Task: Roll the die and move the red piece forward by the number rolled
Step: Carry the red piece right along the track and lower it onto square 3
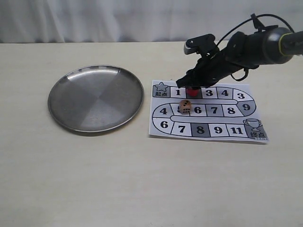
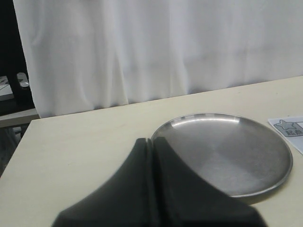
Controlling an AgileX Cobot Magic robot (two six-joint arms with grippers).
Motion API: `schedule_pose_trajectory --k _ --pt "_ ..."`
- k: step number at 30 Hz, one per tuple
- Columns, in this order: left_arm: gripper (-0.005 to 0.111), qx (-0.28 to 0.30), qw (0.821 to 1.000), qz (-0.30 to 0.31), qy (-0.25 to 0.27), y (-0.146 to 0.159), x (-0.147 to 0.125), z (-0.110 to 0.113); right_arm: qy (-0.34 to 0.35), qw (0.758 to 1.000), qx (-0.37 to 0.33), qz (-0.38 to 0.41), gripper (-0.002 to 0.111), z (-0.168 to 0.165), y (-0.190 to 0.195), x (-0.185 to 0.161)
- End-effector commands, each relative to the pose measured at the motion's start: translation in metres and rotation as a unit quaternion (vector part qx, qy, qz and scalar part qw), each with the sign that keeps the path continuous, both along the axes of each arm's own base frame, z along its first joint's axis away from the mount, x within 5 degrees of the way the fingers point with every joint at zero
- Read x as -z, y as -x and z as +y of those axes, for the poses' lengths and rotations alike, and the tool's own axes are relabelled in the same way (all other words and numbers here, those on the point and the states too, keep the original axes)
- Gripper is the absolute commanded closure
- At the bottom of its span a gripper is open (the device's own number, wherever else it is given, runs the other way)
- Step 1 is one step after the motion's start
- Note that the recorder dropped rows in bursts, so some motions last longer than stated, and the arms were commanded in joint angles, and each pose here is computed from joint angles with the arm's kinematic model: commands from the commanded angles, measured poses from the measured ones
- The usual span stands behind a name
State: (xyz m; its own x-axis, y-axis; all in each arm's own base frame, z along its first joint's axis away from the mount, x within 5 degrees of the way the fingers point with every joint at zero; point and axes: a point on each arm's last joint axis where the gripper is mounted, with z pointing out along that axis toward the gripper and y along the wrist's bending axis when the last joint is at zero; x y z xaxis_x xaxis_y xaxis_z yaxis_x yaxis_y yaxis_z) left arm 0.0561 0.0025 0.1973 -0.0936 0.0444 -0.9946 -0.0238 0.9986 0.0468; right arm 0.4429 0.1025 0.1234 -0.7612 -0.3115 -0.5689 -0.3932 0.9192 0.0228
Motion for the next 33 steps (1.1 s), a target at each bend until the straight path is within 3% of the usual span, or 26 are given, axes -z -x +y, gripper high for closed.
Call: schedule_pose_trajectory --k 1,7,12,18,25,33 --pt "0.107 0.002 1.0 -0.004 0.0 0.0 0.0 0.0 -0.009 0.999 -0.002 -0.041 0.104 -0.003 0.004 -0.047" --pt "0.107 0.002 1.0 -0.004 0.0 0.0 0.0 0.0 -0.014 0.993 -0.004 -0.12 0.104 -0.009 0.016 -0.117" --pt "0.107 0.002 1.0 -0.004 0.0 0.0 0.0 0.0 -0.022 0.991 0.024 -0.133 0.104 -0.026 0.017 -0.13" --pt "0.107 0.002 1.0 -0.004 0.0 0.0 0.0 0.0 -0.012 0.996 0.05 -0.073 0.104 -0.042 0.015 -0.081" --pt "0.107 0.002 1.0 -0.004 0.0 0.0 0.0 0.0 0.011 0.998 0.061 -0.003 0.104 -0.043 0.014 0.008" --pt "0.107 0.002 1.0 -0.004 0.0 0.0 0.0 0.0 0.011 0.998 0.062 0.011 0.103 -0.044 0.015 0.014"
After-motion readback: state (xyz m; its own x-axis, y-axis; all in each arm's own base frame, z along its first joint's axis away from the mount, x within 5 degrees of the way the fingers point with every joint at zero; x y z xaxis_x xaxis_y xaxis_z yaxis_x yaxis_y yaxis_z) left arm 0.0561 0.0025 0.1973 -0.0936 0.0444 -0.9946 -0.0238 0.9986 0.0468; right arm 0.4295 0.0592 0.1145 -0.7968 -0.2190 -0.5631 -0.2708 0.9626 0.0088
